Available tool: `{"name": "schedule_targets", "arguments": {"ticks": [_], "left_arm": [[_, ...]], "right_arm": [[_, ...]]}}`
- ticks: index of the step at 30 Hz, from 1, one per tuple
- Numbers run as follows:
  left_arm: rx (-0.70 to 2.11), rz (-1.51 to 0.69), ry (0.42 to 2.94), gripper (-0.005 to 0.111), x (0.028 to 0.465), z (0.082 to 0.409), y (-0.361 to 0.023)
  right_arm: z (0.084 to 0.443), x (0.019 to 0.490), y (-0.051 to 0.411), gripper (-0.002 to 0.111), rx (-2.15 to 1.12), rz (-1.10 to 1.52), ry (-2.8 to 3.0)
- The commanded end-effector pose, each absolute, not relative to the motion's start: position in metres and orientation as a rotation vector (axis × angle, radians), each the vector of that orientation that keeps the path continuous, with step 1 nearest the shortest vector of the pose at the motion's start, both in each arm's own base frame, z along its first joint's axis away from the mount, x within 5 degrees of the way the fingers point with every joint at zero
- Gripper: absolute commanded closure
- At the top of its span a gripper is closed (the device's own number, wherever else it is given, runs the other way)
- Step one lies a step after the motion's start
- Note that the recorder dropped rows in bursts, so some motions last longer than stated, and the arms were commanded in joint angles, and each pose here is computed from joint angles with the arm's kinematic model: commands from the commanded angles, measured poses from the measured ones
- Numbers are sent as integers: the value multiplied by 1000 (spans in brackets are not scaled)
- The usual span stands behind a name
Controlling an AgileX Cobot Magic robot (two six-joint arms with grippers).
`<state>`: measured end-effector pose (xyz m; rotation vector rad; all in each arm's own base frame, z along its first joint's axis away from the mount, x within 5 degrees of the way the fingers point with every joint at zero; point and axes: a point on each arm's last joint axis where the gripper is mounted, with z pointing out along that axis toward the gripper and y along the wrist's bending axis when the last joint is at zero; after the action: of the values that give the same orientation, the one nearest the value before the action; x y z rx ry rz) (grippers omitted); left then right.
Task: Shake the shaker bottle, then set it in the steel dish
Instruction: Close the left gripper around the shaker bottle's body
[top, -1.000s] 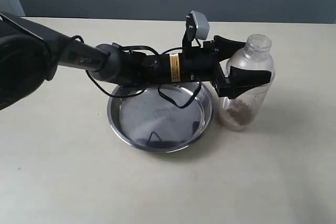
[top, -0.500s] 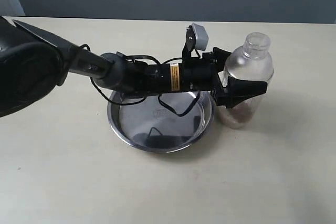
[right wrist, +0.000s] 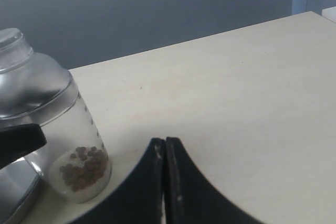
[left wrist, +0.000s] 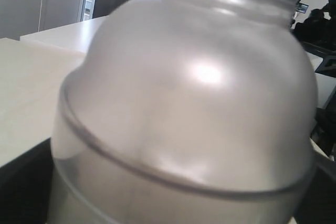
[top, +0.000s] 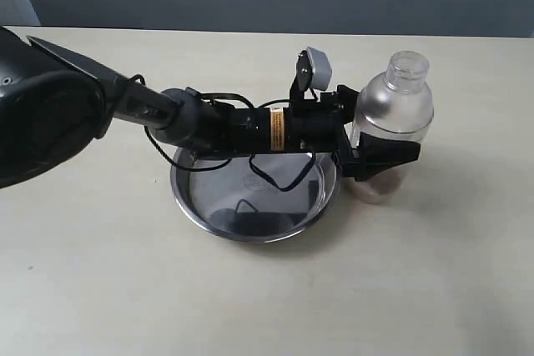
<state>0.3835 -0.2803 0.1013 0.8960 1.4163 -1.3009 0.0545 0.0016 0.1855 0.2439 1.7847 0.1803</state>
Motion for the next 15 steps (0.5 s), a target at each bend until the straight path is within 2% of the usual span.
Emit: {"name": "schedule_targets", "arguments": {"ticks": [1,15], "left_arm": [[914,-1317,1418,2,379,97,-286],[909,-1319,1416,2,377,94,-300]], "right_arm": [[186,54,2,109,234,175,1774],[186,54,2,109,234,175,1774]]}}
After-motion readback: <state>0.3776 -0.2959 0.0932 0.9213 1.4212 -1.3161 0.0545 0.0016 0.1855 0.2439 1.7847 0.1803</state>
